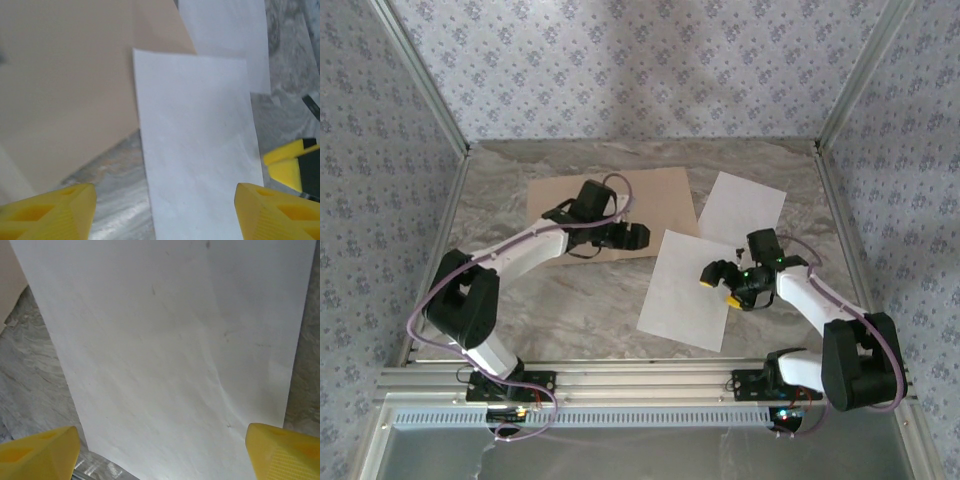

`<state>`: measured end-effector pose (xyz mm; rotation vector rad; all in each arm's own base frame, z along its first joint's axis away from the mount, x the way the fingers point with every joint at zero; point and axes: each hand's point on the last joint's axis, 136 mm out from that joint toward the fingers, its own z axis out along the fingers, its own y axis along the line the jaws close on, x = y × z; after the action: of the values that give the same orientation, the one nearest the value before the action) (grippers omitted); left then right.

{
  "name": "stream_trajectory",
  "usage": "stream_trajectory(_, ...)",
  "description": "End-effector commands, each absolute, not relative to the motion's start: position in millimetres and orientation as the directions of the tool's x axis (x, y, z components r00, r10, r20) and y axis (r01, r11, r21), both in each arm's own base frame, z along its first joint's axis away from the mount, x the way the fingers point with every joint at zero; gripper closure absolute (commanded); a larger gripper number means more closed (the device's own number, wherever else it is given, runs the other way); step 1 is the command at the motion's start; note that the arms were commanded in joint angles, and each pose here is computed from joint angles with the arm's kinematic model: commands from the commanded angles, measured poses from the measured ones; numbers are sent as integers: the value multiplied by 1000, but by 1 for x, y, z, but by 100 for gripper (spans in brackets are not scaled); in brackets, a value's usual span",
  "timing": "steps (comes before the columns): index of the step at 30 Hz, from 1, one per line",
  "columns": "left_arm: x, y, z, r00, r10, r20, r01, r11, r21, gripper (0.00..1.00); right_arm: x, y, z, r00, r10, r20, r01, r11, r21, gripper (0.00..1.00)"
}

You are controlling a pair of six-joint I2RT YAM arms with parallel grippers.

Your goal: Put the files into the folder

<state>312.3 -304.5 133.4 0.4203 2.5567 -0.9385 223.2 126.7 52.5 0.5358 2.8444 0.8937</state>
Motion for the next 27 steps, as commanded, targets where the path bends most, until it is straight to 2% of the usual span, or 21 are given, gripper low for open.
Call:
stream_trajectory(1, 299, -321, 119, -896, 173, -409, 402, 708, -581, 27, 218, 129, 51, -928, 372, 14, 311, 753, 580, 12)
stream_trajectory(9, 283, -342, 91, -911, 219, -350, 400, 681, -613, 26, 214, 129, 43, -928, 372, 25, 319, 758, 569, 12)
stream_trajectory(27, 252, -347, 50, -936, 271, -225, 352, 722, -595, 26, 211, 134, 31, -935, 352, 50, 320, 770, 552, 12)
